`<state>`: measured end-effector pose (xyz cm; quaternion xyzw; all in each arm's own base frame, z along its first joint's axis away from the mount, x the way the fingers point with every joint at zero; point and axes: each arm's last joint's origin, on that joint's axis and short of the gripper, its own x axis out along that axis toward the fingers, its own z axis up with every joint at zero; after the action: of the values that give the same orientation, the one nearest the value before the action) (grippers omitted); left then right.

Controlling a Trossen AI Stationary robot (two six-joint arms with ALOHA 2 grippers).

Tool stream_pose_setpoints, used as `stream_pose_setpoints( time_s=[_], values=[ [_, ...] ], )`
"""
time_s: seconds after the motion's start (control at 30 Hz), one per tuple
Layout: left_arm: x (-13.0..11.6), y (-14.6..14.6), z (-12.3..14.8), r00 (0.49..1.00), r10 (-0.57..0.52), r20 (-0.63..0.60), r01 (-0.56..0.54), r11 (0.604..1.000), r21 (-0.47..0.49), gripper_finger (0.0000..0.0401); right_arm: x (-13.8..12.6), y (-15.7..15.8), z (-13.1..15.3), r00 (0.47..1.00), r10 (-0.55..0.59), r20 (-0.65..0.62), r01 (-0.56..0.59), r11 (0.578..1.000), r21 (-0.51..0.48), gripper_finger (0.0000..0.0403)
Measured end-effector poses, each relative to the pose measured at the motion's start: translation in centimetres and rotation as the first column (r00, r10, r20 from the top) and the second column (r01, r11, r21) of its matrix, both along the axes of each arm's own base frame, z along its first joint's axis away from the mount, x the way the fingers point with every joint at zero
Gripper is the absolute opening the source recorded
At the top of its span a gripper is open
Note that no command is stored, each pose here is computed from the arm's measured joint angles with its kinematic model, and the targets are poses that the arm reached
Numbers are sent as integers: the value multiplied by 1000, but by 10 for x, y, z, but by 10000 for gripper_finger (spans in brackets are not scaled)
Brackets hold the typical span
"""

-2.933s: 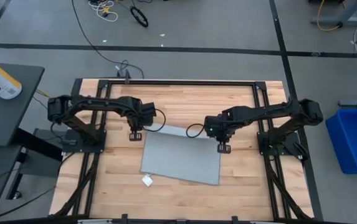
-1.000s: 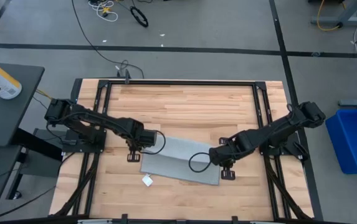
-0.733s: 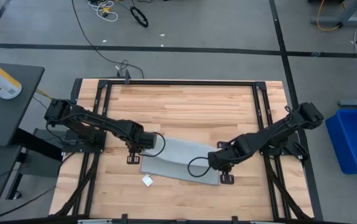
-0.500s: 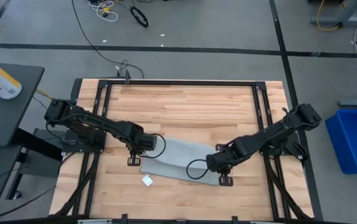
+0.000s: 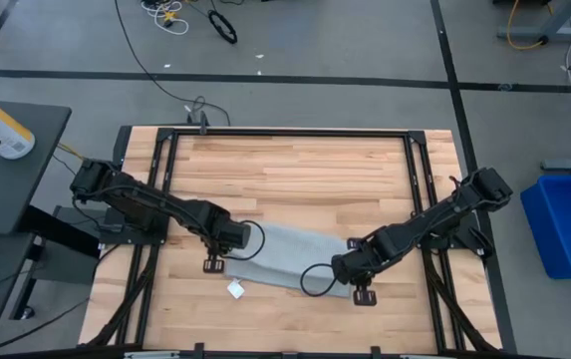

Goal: Fold microfiber towels
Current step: Fold the gray towel

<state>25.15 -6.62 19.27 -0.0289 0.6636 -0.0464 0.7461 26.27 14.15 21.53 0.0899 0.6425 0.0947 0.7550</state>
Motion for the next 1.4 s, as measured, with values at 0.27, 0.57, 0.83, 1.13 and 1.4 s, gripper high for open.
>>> stream_pose_setpoints(
  time_s=[0.27, 0.57, 0.83, 1.13, 1.4],
  values=[
    [2, -9, 1, 999, -4, 38, 6, 999, -40, 0, 1, 8, -1, 1000, 13, 25, -13, 1000, 14, 0],
    [2, -10, -8, 999, 13, 52, -9, 997, -83, 0, 6, 14, -10, 999, 23, 34, -24, 1000, 16, 0],
    [-4, -10, -22, 998, 28, 51, -22, 993, -116, 0, 9, 18, -22, 999, 35, 0, -35, 999, 13, 0],
    [-7, -10, -29, 999, 15, 49, -8, 992, -123, 0, 16, 24, -49, 997, 54, -62, -52, 998, 32, 0],
    [-8, -10, -32, 998, 23, 58, -16, 991, -131, 0, 20, 25, -65, 993, 76, -93, -74, 997, 25, 0]
  ],
)
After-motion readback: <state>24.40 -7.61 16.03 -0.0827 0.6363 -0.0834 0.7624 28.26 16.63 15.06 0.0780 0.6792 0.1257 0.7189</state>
